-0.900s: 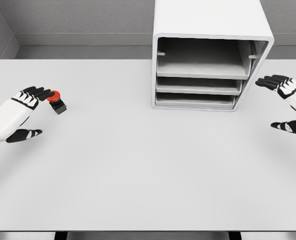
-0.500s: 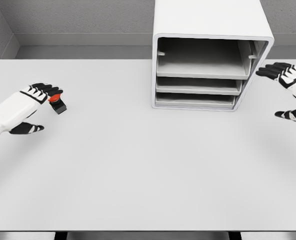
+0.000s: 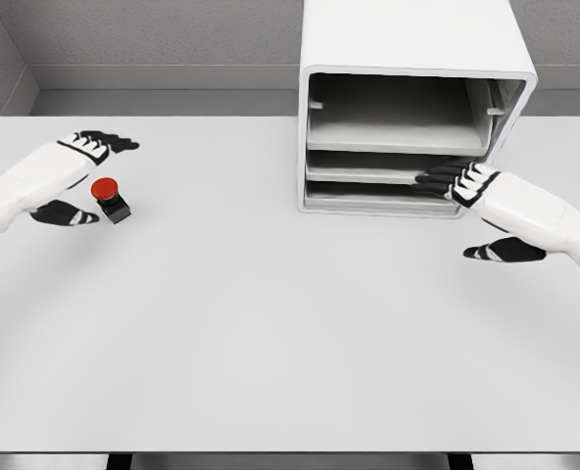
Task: Slide open multi-storey tabletop storage cabinets and put open load switch and slide close multi-storey tabletop storage cabinets
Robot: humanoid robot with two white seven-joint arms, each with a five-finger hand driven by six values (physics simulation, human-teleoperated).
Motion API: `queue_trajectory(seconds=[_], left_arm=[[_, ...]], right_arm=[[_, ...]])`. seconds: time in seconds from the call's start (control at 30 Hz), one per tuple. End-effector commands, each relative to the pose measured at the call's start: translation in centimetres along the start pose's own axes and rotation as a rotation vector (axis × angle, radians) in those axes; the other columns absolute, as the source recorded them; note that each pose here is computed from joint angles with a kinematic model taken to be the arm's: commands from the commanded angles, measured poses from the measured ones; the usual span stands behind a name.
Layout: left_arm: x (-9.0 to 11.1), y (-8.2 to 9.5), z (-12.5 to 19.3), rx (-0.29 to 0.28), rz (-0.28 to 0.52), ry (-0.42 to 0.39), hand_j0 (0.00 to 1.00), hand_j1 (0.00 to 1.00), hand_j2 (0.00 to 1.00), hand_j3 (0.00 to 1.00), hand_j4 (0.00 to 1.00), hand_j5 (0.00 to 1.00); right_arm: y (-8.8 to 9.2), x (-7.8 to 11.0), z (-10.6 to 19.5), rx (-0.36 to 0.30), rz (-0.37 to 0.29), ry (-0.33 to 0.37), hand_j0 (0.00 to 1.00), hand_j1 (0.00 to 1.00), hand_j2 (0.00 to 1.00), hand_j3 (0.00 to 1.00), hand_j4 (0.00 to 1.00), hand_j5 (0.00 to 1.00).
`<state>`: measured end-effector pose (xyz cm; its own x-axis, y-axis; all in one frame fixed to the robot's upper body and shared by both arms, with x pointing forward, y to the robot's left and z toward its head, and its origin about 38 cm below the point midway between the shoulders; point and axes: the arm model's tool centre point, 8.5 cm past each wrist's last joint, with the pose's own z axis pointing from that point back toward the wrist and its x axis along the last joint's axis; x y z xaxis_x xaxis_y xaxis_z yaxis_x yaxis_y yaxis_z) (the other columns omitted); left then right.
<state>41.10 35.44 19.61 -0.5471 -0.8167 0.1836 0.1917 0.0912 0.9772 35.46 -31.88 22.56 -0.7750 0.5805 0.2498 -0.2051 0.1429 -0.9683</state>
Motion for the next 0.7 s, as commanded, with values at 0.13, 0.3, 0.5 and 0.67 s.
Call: queue_trajectory(seconds=[0.13,0.3,0.5,0.67], left_arm=[[-0.8,-1.1,0.0,-0.026,0.032,0.021,1.0,1.0,1.0,1.0,1.0,1.0],[-2.0,-1.8,-1.4,-0.082,0.034,0.04,1.0,1.0,1.0,1.0,1.0,1.0],[-2.6,-3.4,-2.2,-0.143,0.046,0.055,1.0,1.0,1.0,1.0,1.0,1.0],[-3.4,-2.8,-2.7,-0.167,0.016,0.078,1.0,1.0,1.0,1.0,1.0,1.0]], right_arm=[[1.9,1.6,-3.1,-0.037,-0.07,-0.078,1.0,1.0,1.0,1.0,1.0,1.0],[0.7,1.6,-3.8,-0.059,-0.05,-0.093,0.97,0.97,0.97,0.97,0.97,0.97],[-0.6,1.4,-4.4,-0.083,-0.023,-0.1,0.83,0.83,0.83,0.83,0.83,0.83],[-0.9,0.6,-5.3,-0.117,-0.043,-0.09,0.8,0.8,0.8,0.8,0.8,0.8]])
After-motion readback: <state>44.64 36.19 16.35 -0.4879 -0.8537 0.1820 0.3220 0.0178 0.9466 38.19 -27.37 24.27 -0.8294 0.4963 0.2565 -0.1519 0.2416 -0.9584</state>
